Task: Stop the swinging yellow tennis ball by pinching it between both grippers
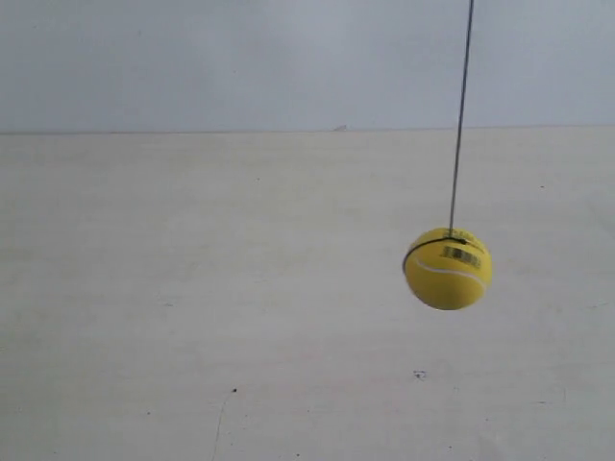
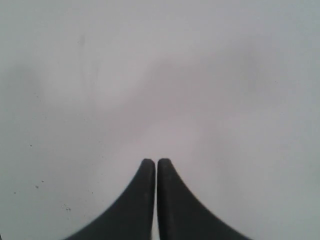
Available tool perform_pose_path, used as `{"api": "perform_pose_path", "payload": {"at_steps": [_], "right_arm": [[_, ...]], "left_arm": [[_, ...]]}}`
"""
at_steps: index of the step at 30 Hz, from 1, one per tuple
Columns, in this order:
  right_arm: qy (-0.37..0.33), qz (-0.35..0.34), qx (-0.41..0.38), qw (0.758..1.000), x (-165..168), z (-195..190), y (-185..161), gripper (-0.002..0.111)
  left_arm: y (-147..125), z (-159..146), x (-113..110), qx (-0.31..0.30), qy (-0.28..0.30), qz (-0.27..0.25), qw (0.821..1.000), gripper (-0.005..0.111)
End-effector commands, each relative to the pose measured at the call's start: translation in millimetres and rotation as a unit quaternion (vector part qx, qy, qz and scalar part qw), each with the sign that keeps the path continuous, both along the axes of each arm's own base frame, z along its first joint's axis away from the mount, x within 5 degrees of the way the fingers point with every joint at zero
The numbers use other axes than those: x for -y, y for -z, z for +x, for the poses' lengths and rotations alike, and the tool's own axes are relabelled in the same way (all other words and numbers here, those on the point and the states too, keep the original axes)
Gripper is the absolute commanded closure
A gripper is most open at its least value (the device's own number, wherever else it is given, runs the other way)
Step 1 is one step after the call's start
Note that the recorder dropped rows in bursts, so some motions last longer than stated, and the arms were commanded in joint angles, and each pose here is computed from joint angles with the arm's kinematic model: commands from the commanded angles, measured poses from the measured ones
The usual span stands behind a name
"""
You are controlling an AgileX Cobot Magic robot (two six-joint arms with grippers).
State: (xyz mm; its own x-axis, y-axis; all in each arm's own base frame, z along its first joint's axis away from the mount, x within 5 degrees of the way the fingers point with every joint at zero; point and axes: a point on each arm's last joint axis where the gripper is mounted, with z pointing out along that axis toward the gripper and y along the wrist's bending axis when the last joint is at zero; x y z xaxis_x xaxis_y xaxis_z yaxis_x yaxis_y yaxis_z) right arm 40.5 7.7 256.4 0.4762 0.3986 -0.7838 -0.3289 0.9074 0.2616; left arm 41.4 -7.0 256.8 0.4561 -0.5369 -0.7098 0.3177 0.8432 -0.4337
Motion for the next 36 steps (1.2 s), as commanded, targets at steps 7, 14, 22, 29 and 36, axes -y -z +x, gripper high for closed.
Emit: {"api": "perform_pose_path", "payload": {"at_steps": [7, 14, 22, 29, 36], "right_arm": [[-0.102, 0.122, 0.032, 0.987, -0.8, -8.9, -19.6, 0.108], [-0.085, -0.008, 0.040, 0.996, -11.7, -17.6, -59.2, 0.108], [-0.151, -0.129, -0.101, 0.975, -36.3, 21.9, -50.6, 0.108], [-0.247, -0.178, -0.199, 0.931, -57.1, 59.8, -26.7, 0.108], [-0.309, -0.204, -0.268, 0.889, -69.3, 85.8, -0.4, 0.108]], "left_arm": [[-55.1, -6.2, 37.9, 0.040, 0.127, 0.196, 0.972, 0.102], [-69.1, 20.9, 57.3, -0.035, 0.244, 0.326, 0.913, 0.102], [-49.3, 53.8, 52.0, -0.125, 0.251, 0.336, 0.899, 0.102], [-27.3, 85.5, 52.0, -0.209, 0.304, 0.305, 0.878, 0.102], [-4.4, 100.6, 73.3, -0.217, 0.377, 0.355, 0.828, 0.102]]}}
